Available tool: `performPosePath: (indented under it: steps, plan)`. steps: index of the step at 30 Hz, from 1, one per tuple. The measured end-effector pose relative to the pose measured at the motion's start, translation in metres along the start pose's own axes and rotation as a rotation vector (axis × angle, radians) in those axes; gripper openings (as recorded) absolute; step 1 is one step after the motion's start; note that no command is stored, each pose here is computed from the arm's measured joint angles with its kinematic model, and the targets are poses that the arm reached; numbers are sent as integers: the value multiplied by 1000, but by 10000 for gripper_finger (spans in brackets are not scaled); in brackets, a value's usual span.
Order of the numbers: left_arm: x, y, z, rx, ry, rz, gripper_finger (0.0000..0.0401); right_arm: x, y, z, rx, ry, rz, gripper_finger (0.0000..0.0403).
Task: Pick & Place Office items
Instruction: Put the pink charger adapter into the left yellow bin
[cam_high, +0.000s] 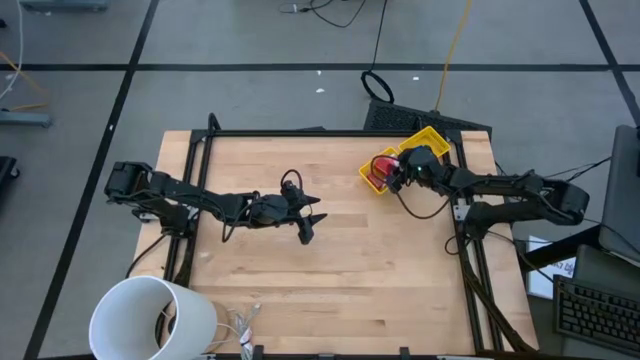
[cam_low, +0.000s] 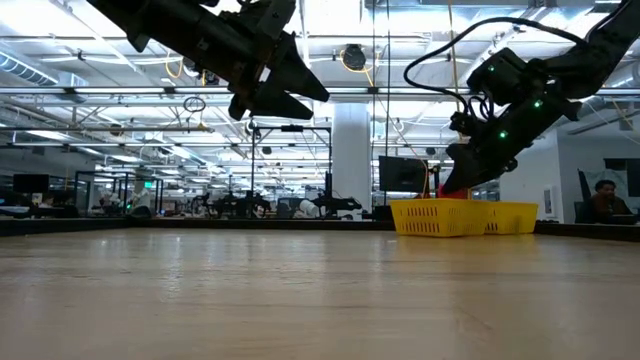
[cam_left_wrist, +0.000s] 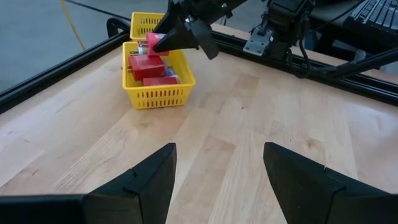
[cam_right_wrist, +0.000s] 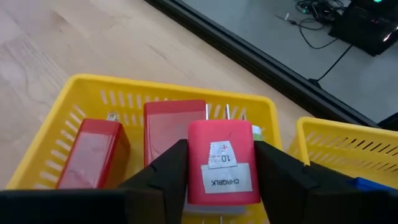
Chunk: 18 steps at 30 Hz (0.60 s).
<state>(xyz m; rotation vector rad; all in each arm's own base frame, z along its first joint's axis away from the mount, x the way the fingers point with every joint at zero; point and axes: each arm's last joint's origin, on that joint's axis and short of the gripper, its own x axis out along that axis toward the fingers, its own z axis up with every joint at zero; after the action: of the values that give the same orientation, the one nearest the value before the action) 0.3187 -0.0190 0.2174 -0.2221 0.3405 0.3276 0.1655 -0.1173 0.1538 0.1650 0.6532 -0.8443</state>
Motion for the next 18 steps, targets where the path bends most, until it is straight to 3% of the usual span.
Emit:
performPosePath:
  steps: [18]
  plan:
    - [0,1,-2,7,19,7,241,-12,-3,-8,-24,86,10,155]
